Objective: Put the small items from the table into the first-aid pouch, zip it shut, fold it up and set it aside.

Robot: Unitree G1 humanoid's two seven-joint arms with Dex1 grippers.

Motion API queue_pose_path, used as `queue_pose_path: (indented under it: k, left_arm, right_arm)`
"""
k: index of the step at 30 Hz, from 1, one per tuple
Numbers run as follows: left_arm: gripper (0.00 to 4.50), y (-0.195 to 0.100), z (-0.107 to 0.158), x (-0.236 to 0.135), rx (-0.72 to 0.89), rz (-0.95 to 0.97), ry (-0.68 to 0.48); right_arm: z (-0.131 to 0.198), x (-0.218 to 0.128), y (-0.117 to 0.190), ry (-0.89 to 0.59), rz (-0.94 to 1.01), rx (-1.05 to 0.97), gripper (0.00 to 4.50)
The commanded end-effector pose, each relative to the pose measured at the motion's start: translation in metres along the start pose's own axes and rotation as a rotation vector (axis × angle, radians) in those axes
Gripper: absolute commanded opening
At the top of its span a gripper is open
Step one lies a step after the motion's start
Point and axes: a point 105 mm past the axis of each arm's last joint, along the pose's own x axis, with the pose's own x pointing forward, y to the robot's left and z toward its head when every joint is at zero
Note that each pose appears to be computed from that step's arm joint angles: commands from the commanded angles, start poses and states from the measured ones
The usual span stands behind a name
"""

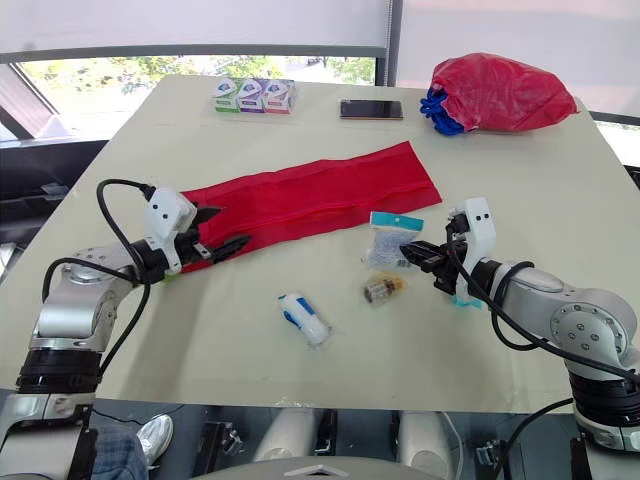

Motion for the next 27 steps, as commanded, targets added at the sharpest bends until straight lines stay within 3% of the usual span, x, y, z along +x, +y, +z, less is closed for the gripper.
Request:
queue_pose_path:
  k: [1, 11, 14, 15, 16, 21, 23, 27]
  left_arm:
    - [4.36, 0.012, 0.000, -0.003, 0.108, 0.035, 0.035]
    - [4.36, 0.019, -0.004, 0.010, 0.147, 0.066, 0.041]
    - [3.61, 0.015, -0.005, 0.015, 0.169, 0.043, 0.043]
    - [3.05, 0.014, -0.005, 0.016, 0.182, 0.039, 0.045]
    - [2.90, 0.015, -0.005, 0.016, 0.191, 0.040, 0.045]
    - [0.70, 0.020, -0.006, 0.014, 0.241, 0.055, 0.044]
    - [0.02, 0.021, -0.006, 0.013, 0.252, 0.058, 0.042]
    - [0.02, 0.019, -0.005, 0.014, 0.272, 0.058, 0.021]
  right_arm:
    - [0.017, -0.007, 0.006, -0.074, 0.005, -0.041, 0.00]
    - [0.015, -0.007, 0.006, -0.085, -0.005, -0.040, 0.00]
    - [0.016, -0.006, 0.007, -0.088, 0.000, -0.037, 0.00]
    - [0.016, -0.006, 0.008, -0.088, 0.003, -0.036, 0.00]
    - [0.016, -0.005, 0.008, -0.088, 0.005, -0.034, 0.00]
    - [0.016, -0.006, 0.007, -0.082, 0.005, -0.033, 0.00]
    - [0.016, -0.006, 0.007, -0.079, 0.006, -0.032, 0.00]
    - [0.014, -0.005, 0.008, -0.074, 0.008, -0.032, 0.00]
